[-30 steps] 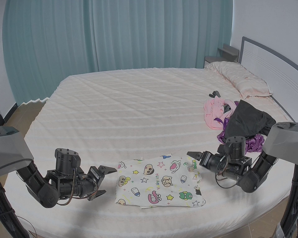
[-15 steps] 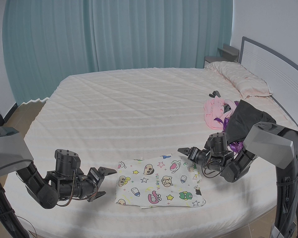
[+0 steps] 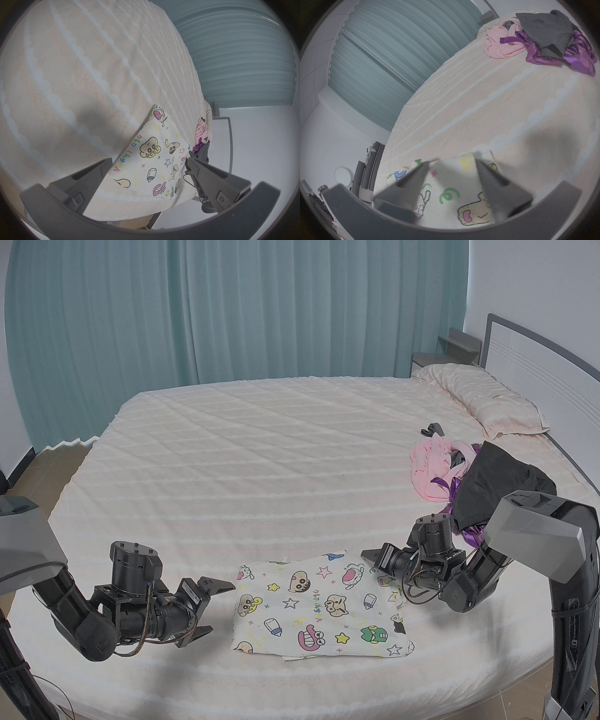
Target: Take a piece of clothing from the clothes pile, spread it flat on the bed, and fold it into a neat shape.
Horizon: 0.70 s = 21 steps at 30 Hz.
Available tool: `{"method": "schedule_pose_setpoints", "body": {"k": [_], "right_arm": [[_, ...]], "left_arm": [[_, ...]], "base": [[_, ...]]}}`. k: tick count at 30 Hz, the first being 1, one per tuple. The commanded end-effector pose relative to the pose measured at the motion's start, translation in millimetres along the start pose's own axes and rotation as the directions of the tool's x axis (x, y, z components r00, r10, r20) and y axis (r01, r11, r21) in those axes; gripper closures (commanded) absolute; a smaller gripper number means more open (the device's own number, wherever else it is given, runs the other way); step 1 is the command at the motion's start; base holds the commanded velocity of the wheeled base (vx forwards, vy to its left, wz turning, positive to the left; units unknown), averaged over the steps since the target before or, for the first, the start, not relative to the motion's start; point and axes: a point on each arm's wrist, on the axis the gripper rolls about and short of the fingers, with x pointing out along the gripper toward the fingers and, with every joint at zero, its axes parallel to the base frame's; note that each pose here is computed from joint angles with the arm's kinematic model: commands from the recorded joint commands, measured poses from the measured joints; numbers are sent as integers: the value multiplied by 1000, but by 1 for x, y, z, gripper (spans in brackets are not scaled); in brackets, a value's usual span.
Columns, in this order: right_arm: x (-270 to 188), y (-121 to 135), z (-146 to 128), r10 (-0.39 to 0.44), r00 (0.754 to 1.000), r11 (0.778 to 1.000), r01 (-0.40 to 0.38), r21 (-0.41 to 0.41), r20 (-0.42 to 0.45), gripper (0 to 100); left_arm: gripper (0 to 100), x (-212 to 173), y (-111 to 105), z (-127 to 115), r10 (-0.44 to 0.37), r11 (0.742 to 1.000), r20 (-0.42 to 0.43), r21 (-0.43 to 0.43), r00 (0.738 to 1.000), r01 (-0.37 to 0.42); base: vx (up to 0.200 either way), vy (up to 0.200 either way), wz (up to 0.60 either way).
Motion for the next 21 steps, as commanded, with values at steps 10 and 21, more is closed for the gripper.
{"method": "schedule_pose_setpoints", "body": {"k": [10,21], "right_arm": [[0,-16,9,-30,999,999,29,29,26,100],[1,-26,16,-47,997,998,44,46,56,100]], "left_arm": [[0,1,0,-1,2,1000,-4,4,1000,-2],[0,1,0,-1,2,1000,-2,4,1000,-2]], "base": [[0,0,0],[0,0,0]]}}
